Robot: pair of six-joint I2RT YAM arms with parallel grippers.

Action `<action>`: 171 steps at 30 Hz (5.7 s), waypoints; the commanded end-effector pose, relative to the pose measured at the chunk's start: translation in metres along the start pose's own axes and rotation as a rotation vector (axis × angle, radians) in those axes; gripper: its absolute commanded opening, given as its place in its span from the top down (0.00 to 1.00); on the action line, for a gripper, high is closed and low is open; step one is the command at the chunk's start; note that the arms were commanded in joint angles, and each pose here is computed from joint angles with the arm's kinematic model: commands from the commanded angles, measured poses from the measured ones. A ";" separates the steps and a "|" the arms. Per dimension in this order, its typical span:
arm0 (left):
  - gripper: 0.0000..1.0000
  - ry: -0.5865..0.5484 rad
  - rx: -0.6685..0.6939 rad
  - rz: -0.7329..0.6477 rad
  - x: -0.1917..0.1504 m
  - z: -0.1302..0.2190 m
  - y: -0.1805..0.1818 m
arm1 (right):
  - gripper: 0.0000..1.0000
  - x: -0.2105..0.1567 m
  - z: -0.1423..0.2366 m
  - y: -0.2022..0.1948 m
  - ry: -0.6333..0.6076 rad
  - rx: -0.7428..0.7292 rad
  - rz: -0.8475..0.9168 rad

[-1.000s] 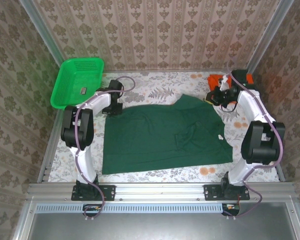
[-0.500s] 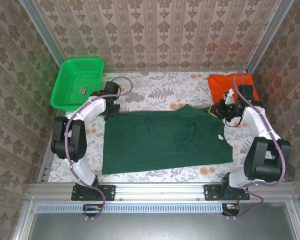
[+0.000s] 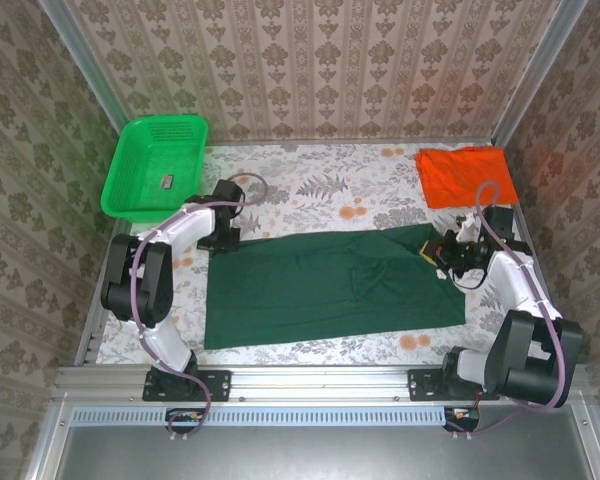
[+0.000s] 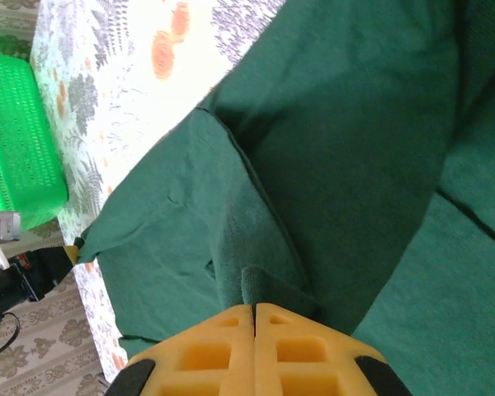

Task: Fold and stack the t-shirts

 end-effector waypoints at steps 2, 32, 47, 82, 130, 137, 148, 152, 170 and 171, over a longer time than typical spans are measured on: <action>0.89 0.023 0.028 0.030 -0.013 0.004 0.011 | 1.00 -0.016 0.001 -0.016 -0.014 -0.042 -0.084; 0.31 0.100 0.036 0.140 0.045 -0.026 0.005 | 0.57 0.087 -0.058 -0.050 0.149 -0.490 -0.001; 0.56 0.097 0.100 0.125 0.052 -0.052 0.004 | 0.59 0.117 -0.088 -0.082 0.241 -0.618 0.082; 0.49 0.082 0.039 0.120 0.027 -0.021 0.013 | 1.00 0.112 -0.097 -0.104 0.229 -0.567 0.006; 0.25 -0.002 0.068 0.136 0.071 0.046 -0.028 | 0.50 0.084 -0.046 -0.006 0.064 -0.317 0.054; 0.32 0.157 -0.336 0.078 0.034 0.036 -0.144 | 0.53 0.009 -0.069 -0.008 0.277 -0.240 0.064; 0.31 0.276 -0.292 0.148 0.017 -0.008 -0.166 | 0.63 -0.017 -0.081 0.001 0.370 -0.290 0.140; 0.31 0.263 -0.276 0.152 0.016 -0.021 -0.167 | 0.77 -0.025 -0.079 -0.004 0.382 -0.302 0.171; 0.27 0.253 -0.275 0.136 0.018 -0.023 -0.161 | 0.65 -0.019 -0.049 0.030 0.279 -0.265 0.245; 0.26 0.249 -0.278 0.132 0.018 -0.023 -0.161 | 0.62 -0.007 -0.049 0.036 0.235 -0.260 0.246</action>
Point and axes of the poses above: each hand's point on the last joint's axis, 136 mm out from that joint toward the fingers, its own z axis back along the fingers, its own y axis along the line the jaws close on, x = y × z, the point moved 1 cm from there along z, back along the fingers, and after that the axes turned 15 degrees about z, right-handed, at the moved point
